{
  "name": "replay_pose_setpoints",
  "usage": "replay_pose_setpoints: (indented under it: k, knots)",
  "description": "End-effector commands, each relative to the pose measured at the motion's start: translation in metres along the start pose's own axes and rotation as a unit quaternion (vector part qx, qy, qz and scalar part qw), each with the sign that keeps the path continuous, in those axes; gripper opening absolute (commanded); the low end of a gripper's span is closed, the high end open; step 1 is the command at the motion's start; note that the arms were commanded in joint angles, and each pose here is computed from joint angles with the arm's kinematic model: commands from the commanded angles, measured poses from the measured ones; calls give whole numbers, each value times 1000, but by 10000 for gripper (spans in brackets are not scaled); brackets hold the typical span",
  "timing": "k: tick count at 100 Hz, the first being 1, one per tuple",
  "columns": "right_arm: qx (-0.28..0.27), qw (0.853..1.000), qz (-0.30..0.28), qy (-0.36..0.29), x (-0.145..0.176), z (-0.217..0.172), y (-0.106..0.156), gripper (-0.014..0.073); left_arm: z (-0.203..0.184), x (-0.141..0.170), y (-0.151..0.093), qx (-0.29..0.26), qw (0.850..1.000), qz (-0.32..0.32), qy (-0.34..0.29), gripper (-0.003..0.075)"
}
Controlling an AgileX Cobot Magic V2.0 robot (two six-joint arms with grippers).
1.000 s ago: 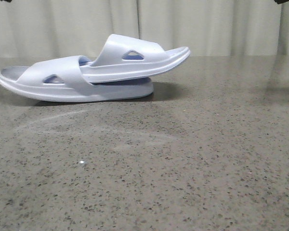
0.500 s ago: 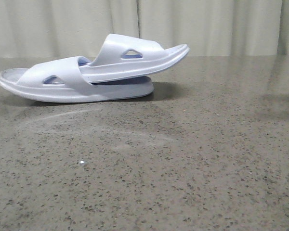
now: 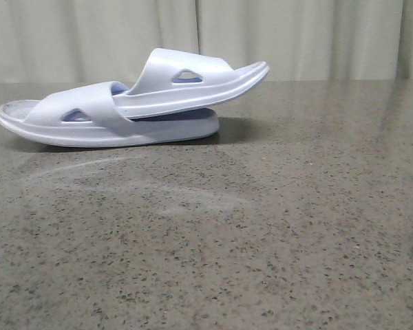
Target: Insert blue slippers together front up
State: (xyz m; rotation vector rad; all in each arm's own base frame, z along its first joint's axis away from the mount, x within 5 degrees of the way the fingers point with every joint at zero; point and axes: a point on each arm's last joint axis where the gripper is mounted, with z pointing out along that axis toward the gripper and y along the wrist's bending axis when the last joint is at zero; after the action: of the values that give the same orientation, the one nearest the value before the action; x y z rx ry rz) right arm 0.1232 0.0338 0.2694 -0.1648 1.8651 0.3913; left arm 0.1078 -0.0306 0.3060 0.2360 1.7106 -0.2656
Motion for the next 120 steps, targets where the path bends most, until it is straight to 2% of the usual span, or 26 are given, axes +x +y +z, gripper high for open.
replay_pose_setpoints:
  k: [1, 27, 104, 120]
  knots:
    - [7, 999, 6, -46, 0, -15, 2, -87, -14, 1, -1, -7, 999, -19, -44, 15]
    - [5, 996, -2, -89, 11, -33, 6, -88, -42, 4, -7, 1, 994, -25, -108, 15]
    - [5, 996, -2, -89, 11, -33, 6, -89, -42, 4, -7, 1, 994, -24, -109, 15]
    - [5, 996, -2, -89, 11, -33, 6, -89, -37, 17, -5, -6, 996, -23, -91, 15]
